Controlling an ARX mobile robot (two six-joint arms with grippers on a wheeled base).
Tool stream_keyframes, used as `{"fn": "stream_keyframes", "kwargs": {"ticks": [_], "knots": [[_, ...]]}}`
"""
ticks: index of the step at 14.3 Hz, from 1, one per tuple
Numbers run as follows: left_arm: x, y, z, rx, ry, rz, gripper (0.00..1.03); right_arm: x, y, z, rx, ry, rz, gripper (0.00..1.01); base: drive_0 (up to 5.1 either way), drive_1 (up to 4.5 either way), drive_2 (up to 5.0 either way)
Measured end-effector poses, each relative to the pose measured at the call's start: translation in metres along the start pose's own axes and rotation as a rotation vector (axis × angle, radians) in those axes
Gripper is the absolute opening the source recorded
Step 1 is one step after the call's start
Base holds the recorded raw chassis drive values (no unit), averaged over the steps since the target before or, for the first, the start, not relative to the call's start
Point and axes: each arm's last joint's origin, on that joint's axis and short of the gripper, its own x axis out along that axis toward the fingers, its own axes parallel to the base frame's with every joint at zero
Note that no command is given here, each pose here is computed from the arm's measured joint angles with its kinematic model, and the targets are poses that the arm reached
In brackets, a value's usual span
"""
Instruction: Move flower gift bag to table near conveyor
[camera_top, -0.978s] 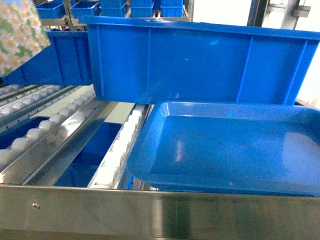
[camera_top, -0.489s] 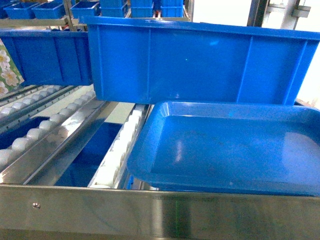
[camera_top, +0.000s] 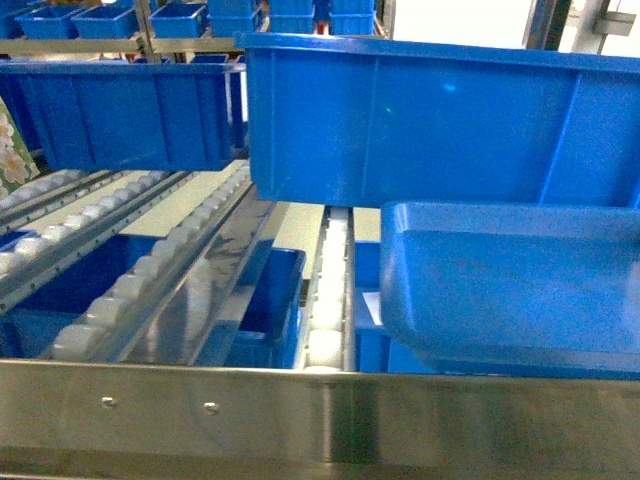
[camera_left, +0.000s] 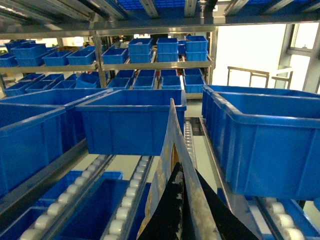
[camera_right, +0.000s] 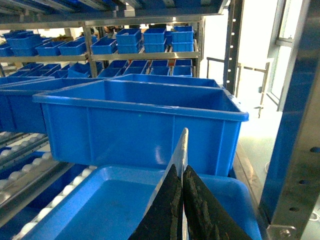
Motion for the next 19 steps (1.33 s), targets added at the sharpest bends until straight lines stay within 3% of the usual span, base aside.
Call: {"fn": "stream_keyframes", "kwargs": {"ticks": [4,19], "knots": [[0.0000,0.0004,0.0002,-0.001,-0.002,0.003,0.02,0.0000,0.0000,0.0000,0.000,0.000,0.001,0.03,0.0,0.00,0.0],[-0.0001,0.0002,0.0002,0.000,-0.001,0.002,0.02,0.0001,0.0000,-0.0004,0.001,0.003,0.000,0.03,-4.8,1.48,3.4]]}}
